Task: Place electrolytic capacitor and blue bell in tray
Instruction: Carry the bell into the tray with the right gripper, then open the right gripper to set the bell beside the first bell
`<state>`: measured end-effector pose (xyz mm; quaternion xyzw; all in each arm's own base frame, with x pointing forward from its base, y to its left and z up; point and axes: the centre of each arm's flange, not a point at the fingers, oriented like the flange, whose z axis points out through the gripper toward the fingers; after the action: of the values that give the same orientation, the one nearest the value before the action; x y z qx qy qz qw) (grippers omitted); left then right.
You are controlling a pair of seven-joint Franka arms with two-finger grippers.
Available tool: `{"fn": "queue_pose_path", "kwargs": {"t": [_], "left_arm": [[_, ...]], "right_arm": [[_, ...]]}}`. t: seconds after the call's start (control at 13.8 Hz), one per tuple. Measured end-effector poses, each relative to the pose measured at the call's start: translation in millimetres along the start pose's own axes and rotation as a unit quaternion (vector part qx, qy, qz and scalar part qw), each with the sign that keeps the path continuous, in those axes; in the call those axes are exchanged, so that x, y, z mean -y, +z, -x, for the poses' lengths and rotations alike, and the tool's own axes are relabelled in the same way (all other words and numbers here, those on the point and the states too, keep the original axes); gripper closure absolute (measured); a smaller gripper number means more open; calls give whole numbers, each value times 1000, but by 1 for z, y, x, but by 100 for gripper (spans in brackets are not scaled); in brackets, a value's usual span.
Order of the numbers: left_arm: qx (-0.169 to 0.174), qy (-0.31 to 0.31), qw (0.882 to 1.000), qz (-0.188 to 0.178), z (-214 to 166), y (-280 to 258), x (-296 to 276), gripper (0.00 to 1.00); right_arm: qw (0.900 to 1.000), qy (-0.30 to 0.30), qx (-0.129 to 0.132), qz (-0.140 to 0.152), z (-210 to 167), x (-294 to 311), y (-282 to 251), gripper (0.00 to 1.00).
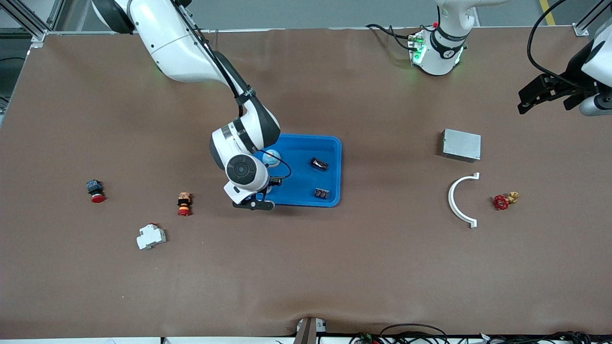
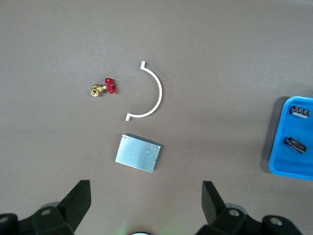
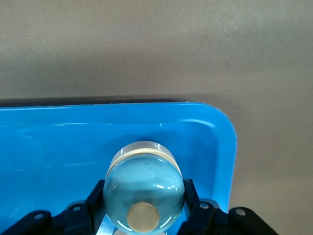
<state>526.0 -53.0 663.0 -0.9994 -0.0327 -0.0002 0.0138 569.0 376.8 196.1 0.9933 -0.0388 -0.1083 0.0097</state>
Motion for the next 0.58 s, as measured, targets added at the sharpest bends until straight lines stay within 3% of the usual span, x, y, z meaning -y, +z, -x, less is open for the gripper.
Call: {"fn": "queue_pose_path", "kwargs": {"t": [0.58], "left_arm": [[-2,-1,1000,0,1,-2,1,0]], "right_arm": [[1000,-8,-2,5,8,8,10,34]]}}
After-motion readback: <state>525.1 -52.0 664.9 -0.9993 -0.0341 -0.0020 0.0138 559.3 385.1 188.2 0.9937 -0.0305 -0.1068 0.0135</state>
